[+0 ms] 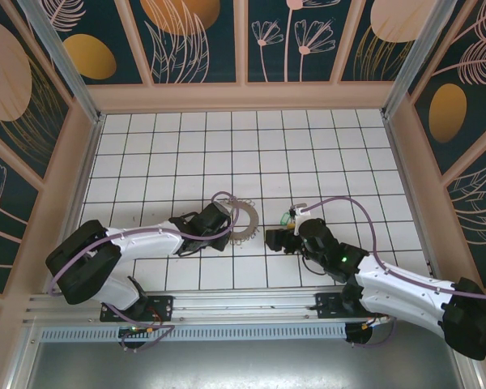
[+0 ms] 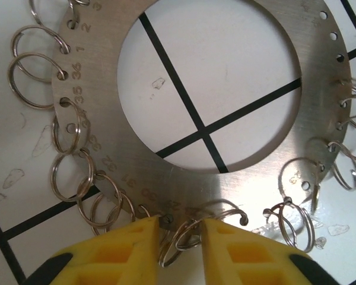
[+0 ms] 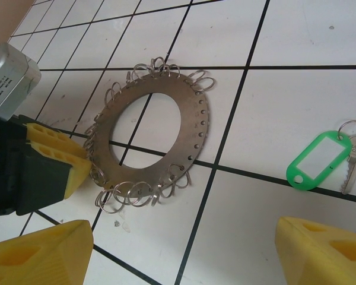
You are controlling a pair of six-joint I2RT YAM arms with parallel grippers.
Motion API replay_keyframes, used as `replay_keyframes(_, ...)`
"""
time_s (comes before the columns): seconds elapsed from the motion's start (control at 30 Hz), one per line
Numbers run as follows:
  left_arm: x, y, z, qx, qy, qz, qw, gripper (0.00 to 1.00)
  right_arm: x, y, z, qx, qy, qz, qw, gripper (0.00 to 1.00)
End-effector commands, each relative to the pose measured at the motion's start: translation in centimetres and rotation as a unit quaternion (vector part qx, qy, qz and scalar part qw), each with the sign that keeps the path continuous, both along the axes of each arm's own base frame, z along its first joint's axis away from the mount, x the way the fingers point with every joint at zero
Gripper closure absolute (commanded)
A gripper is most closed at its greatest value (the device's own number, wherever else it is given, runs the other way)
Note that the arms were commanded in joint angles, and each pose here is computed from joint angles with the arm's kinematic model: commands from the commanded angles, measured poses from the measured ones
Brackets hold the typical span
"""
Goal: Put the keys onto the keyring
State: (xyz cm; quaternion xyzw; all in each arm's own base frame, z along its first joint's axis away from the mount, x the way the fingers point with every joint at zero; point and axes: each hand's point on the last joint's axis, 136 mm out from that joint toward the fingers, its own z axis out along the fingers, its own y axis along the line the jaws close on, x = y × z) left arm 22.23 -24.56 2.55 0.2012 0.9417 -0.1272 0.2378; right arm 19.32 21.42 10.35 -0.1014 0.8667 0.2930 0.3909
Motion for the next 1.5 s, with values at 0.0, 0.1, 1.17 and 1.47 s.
replay_keyframes(0.0,0.0,-0.7,0.3,-0.004,-0.001,-0.012,1.000,0.79,0.2,-0.6,0.3,0.006,-0.006,-0.014,1.000,0.19)
replay_keyframes(0.1,-0.2,-0.7,0.5,-0.009,-0.001,-0.016,1.000,0.84,0.2,-0.7,0.2,0.005,-0.006,-0.017,1.000,0.19)
replay_keyframes(1.17,-0.1,0.3,1.1,0.008,-0.014,-0.009,1.000,0.78,0.0,-1.0,0.0,0.008,-0.004,-0.020,1.000,0.19)
replay_keyframes(1.47,0.3,0.1,1.9,0.010,-0.021,-0.012,1.000,0.75,0.1,-0.7,-0.1,0.008,-0.002,-0.016,1.000,0.19)
